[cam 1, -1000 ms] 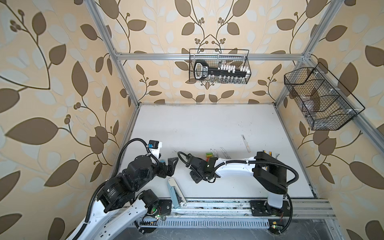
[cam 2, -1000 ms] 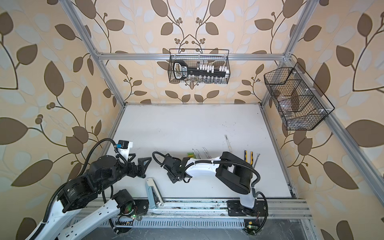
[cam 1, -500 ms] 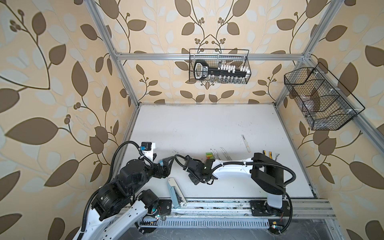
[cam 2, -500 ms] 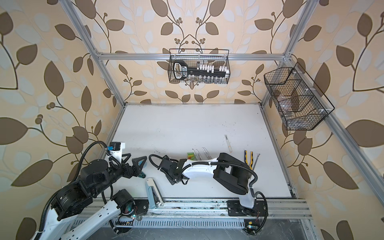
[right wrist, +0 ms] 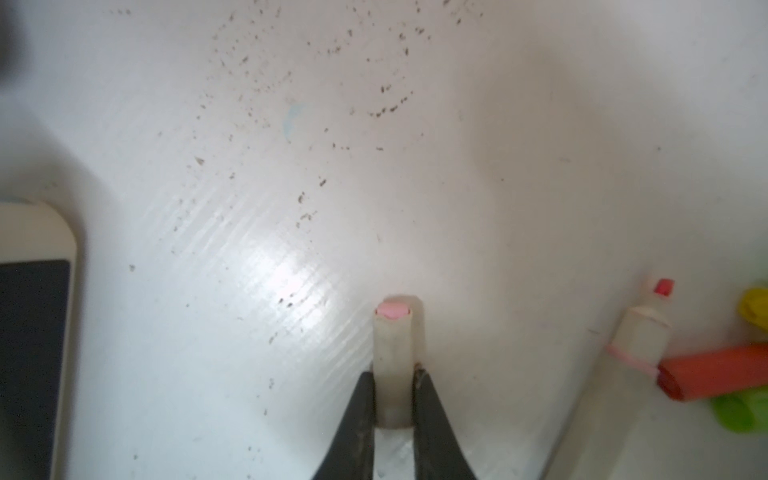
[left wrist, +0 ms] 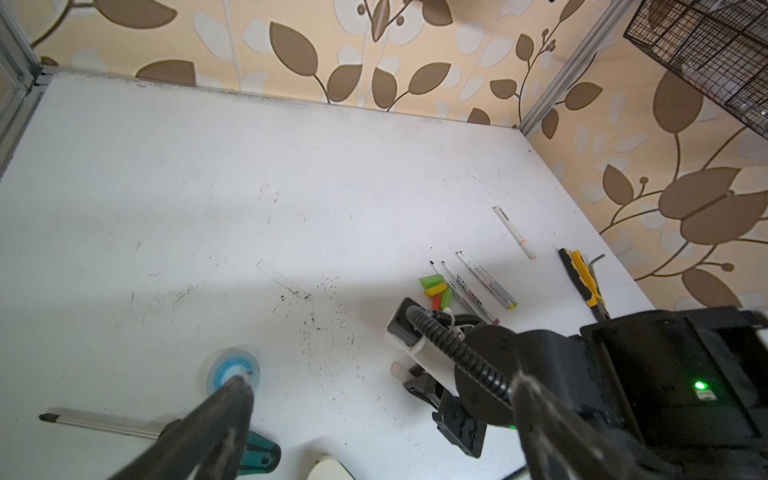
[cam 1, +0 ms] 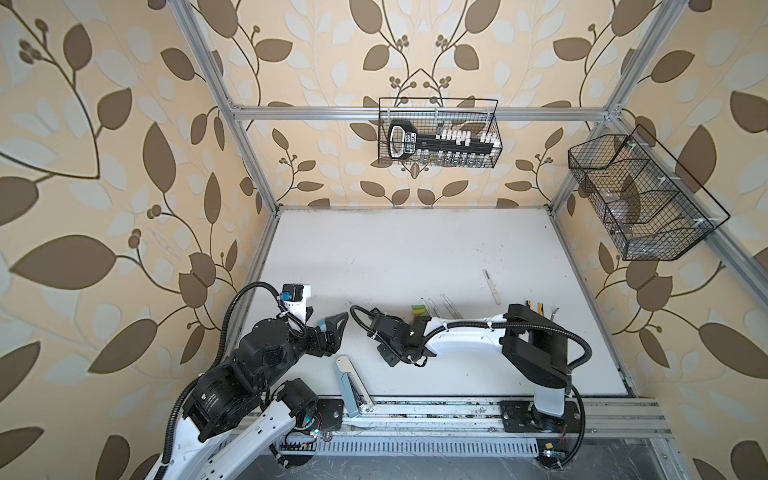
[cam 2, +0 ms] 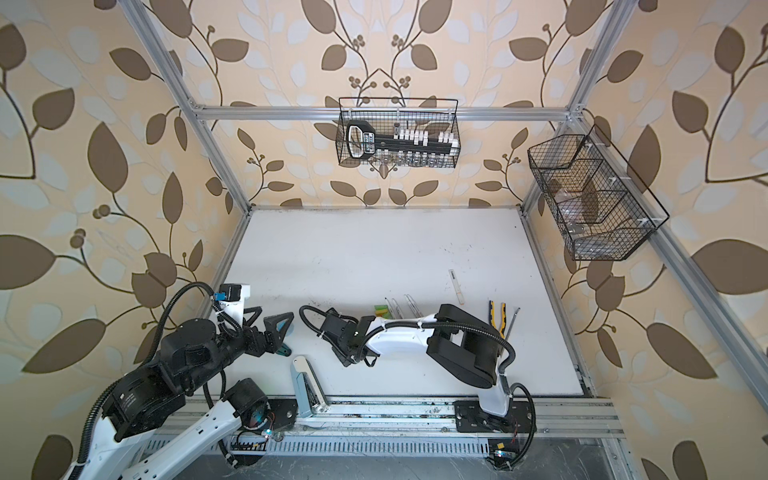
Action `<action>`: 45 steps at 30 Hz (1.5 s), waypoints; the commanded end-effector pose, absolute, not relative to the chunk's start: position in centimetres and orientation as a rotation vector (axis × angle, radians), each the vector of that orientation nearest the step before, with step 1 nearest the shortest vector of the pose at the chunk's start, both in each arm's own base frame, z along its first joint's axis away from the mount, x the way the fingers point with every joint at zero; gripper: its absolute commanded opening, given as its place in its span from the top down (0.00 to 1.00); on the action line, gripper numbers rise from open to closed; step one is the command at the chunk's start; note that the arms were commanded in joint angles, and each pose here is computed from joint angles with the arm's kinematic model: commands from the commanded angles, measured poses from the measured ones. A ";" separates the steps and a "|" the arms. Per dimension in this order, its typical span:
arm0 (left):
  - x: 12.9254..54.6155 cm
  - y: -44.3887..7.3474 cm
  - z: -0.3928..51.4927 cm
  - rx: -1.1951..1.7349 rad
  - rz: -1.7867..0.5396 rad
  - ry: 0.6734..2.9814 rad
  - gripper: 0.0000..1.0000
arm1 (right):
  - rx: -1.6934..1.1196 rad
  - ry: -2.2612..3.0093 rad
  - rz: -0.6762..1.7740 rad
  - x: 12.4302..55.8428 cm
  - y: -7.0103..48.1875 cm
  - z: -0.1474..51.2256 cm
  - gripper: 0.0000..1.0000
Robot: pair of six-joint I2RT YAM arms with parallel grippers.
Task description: Insert the pens into the pen caps
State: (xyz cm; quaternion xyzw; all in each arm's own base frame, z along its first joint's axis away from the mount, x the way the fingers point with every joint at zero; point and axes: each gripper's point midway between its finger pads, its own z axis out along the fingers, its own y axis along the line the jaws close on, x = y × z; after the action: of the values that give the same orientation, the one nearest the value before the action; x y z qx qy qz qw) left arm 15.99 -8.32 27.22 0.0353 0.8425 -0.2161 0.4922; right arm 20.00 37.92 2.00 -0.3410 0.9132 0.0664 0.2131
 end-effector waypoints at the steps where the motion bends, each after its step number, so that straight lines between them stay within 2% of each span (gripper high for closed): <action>1: 16.5 -8.8 27.7 0.091 -0.537 2.022 0.01 | -0.925 2.416 0.228 21.3 37.7 5.0 0.86; 13: 16.4 -13.2 26.7 0.238 -0.718 2.112 0.01 | -0.831 2.055 0.457 22.2 38.0 16.0 0.87; 21: 17.2 -15.8 25.5 0.254 -0.896 2.219 0.07 | -0.855 1.875 0.483 20.3 38.1 19.4 0.87; 30: 18.0 -18.2 24.8 0.299 -1.174 2.286 0.32 | -0.840 1.797 0.486 19.2 38.3 21.0 0.88; 34: 18.3 -18.5 24.5 0.300 -1.217 2.301 0.47 | -0.835 1.771 0.489 18.9 38.2 21.9 0.88; 45: 17.9 -18.9 24.9 0.331 -1.267 2.278 0.69 | -0.822 1.735 0.531 18.5 38.4 23.5 0.88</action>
State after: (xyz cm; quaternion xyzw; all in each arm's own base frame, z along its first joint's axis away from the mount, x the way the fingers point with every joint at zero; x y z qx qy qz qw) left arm 18.15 -18.51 24.09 0.1044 0.8538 -0.4469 0.2459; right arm 18.66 38.63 22.65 -0.3476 0.7398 0.2234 0.5310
